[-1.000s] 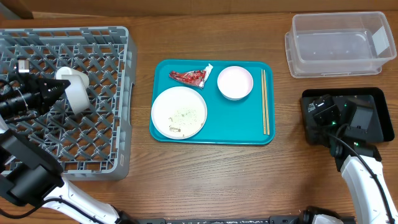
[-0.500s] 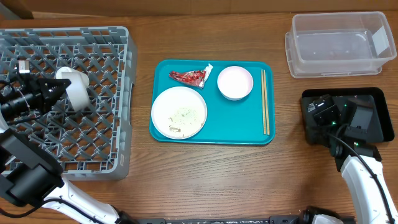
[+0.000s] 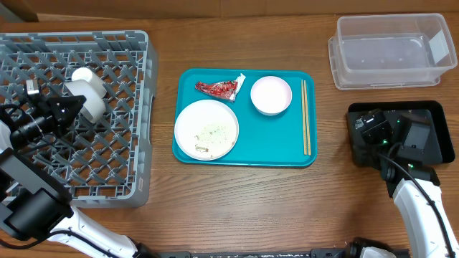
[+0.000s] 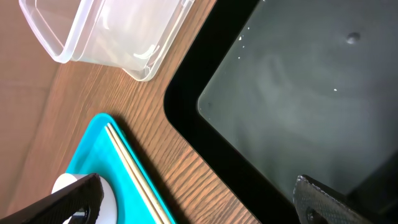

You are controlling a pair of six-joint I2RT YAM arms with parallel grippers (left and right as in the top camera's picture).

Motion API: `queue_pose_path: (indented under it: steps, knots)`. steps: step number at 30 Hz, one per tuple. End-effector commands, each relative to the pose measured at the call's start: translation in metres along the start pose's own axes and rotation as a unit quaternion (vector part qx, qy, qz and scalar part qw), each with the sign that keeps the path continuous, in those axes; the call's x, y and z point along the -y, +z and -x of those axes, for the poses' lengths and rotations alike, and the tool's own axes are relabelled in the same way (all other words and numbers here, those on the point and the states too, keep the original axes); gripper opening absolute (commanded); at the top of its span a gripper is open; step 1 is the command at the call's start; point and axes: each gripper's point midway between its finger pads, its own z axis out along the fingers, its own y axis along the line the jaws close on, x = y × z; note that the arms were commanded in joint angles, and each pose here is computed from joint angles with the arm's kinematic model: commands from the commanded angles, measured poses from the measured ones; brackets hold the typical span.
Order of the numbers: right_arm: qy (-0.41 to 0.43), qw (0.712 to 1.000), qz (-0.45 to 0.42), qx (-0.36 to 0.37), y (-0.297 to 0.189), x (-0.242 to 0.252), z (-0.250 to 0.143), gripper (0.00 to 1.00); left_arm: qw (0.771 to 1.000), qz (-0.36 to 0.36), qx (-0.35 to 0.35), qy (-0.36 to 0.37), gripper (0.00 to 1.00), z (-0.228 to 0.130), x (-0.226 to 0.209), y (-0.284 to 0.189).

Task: Sort waste into correct bins and load items into the dishwasher
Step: 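Lower the inverted bowl onto the rack and release it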

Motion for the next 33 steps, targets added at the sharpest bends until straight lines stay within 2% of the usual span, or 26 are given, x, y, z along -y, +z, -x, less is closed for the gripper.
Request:
queue_pose_path:
  steps: [1, 6, 13, 15, 18, 22, 24, 27, 33]
  knots:
    - [-0.002, 1.0, 0.015, 0.014, -0.005, -0.011, 0.01, 1.0, 0.994, 0.084, -0.033, -0.06, 0.04, -0.016, -0.042, 0.002]
    - [-0.002, 1.0, 0.015, 0.014, -0.005, -0.011, 0.01, 1.0, 0.991, 0.114, -0.042, -0.065, 0.04, -0.017, -0.04, -0.004]
    - [-0.002, 1.0, 0.015, 0.014, -0.005, -0.011, 0.01, 1.0, 0.966, 0.225, -0.043, -0.119, 0.04, -0.016, -0.05, -0.037]
    - [-0.002, 1.0, 0.015, 0.014, -0.005, -0.011, 0.01, 1.0, 0.956, 0.259, -0.037, -0.136, 0.13, -0.015, -0.052, -0.05]
    - [-0.002, 1.0, 0.015, 0.014, -0.005, -0.011, 0.01, 1.0, 0.943, 0.298, -0.028, -0.147, 0.16, -0.014, -0.053, -0.069]
    - [-0.002, 1.0, 0.015, 0.014, -0.005, -0.011, 0.01, 1.0, 0.927, 0.343, -0.023, -0.15, 0.48, -0.014, -0.05, -0.092]
    - [-0.002, 1.0, 0.015, 0.014, -0.005, -0.011, 0.01, 1.0, 0.92, 0.362, -0.017, -0.153, 0.6, -0.013, -0.046, -0.102]
    - [-0.002, 1.0, 0.015, 0.014, -0.005, -0.011, 0.01, 1.0, 0.915, 0.373, -0.004, -0.151, 0.59, -0.01, -0.033, -0.115]
    - [-0.002, 1.0, 0.015, 0.014, -0.005, -0.011, 0.01, 1.0, 0.924, 0.363, 0.036, -0.116, 0.43, 0.001, 0.003, -0.119]
